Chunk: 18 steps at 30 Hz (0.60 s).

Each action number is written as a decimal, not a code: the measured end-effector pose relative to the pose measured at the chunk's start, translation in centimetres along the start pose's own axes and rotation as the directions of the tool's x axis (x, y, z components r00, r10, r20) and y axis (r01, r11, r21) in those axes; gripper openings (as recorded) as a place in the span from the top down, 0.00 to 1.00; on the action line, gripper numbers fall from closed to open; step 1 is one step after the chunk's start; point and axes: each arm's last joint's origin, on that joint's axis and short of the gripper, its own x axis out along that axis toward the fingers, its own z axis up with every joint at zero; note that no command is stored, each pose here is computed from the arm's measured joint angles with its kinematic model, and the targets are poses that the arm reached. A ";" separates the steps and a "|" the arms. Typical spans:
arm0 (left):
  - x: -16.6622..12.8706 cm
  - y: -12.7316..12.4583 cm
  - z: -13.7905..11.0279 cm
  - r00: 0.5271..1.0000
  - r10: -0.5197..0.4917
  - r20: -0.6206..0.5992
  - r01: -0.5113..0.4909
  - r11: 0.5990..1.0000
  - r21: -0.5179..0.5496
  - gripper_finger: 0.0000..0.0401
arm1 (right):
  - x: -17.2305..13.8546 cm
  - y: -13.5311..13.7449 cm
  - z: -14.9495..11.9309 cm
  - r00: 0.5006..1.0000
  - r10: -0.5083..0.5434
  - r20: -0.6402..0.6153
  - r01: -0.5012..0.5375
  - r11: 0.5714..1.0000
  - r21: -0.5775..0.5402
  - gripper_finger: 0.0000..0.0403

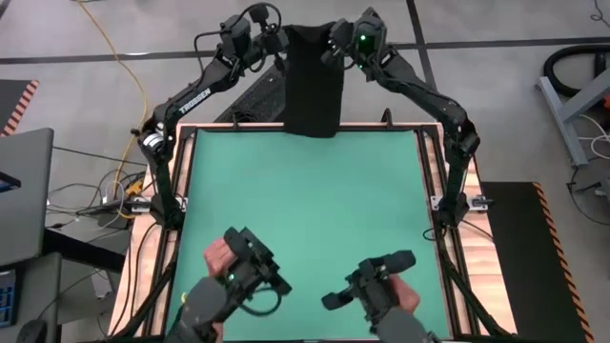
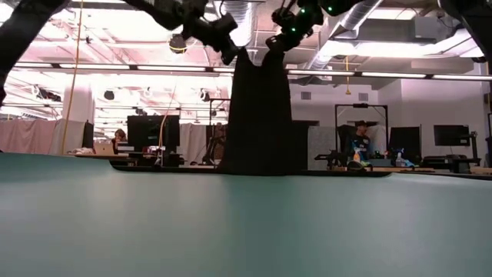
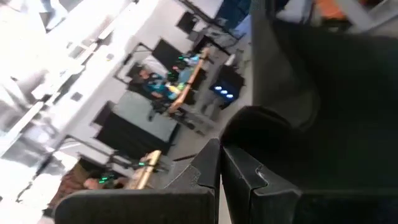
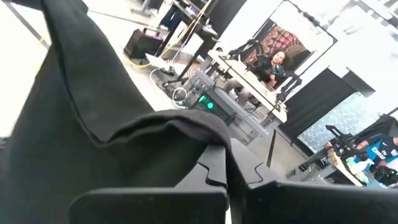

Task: Roll towel
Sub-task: Roll the black towel

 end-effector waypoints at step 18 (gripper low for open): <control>1.0 1.7 -3.6 0.992 0.093 0.086 -0.098 0.994 0.045 1.00 | 4.4 -1.4 -2.7 0.992 -0.021 0.127 0.012 0.997 0.071 0.98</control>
